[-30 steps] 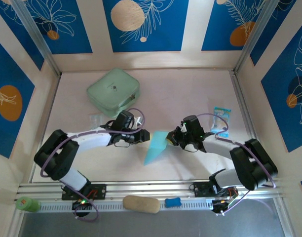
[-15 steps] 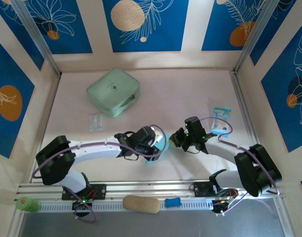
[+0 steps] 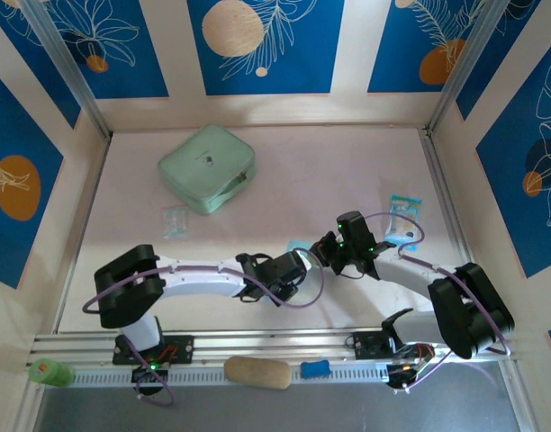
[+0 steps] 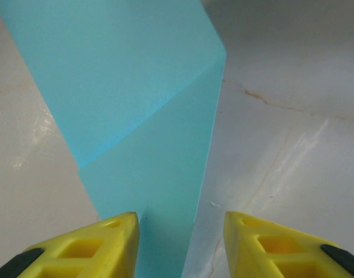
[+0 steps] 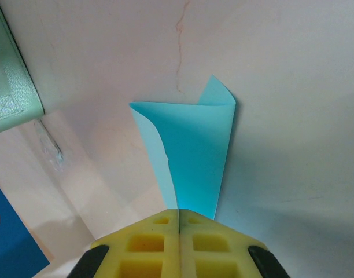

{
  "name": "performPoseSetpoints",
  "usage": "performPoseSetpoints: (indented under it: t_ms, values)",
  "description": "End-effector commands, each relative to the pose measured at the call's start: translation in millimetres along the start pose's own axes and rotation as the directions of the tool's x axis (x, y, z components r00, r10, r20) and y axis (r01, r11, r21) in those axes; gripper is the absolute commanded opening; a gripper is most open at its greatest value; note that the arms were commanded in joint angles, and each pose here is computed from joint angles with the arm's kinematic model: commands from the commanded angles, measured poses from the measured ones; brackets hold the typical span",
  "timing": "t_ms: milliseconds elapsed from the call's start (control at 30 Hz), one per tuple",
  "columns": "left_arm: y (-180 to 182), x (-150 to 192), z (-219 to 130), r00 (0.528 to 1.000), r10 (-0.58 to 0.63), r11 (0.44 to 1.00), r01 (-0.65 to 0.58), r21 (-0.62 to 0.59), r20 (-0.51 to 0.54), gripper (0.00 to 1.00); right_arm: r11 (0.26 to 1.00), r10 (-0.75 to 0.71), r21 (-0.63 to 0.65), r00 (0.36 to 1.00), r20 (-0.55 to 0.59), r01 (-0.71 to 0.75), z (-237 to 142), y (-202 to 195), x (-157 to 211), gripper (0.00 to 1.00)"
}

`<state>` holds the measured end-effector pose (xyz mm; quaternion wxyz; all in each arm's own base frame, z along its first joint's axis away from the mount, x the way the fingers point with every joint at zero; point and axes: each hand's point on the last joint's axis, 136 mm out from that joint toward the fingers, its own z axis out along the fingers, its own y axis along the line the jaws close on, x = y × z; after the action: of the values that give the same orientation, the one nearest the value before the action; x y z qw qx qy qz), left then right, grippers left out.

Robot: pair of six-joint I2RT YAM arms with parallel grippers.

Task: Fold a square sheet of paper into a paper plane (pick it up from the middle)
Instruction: Fold the wing for the fifth time at the center of the table.

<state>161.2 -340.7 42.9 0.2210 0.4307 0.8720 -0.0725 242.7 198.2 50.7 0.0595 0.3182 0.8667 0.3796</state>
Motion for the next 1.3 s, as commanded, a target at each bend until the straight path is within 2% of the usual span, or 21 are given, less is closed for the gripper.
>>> performPoseSetpoints:
  t_ms: [0, 300, 700, 1100, 1267]
  values:
    - [5.6, 0.4, 1.1, 0.999, 0.029, 0.996, -0.031, -0.078, -0.023, 0.38, 1.000, 0.009, -0.017, 1.000, 0.003, -0.009, -4.9, 10.7, -1.2, 0.00]
    - [8.3, 1.1, 1.2, 0.999, 0.028, 0.993, -0.031, -0.112, -0.026, 0.25, 1.000, 0.011, -0.019, 1.000, 0.004, -0.011, -5.2, 11.0, -1.8, 0.00]
    - [10.9, 4.2, 2.6, 0.999, 0.014, 0.992, -0.018, -0.127, -0.034, 0.21, 1.000, 0.013, -0.020, 1.000, 0.004, -0.013, -5.5, 10.4, -2.3, 0.00]
    - [11.5, 5.3, 3.5, 0.999, 0.002, 0.991, -0.007, -0.132, -0.038, 0.09, 1.000, 0.015, -0.020, 1.000, 0.002, -0.015, -5.3, 9.1, -1.9, 0.00]
    - [11.1, 8.3, 6.3, 0.999, -0.009, 0.991, 0.002, -0.133, -0.053, 0.08, 1.000, 0.018, -0.021, 1.000, 0.004, -0.018, -5.3, 8.1, -2.0, 0.00]
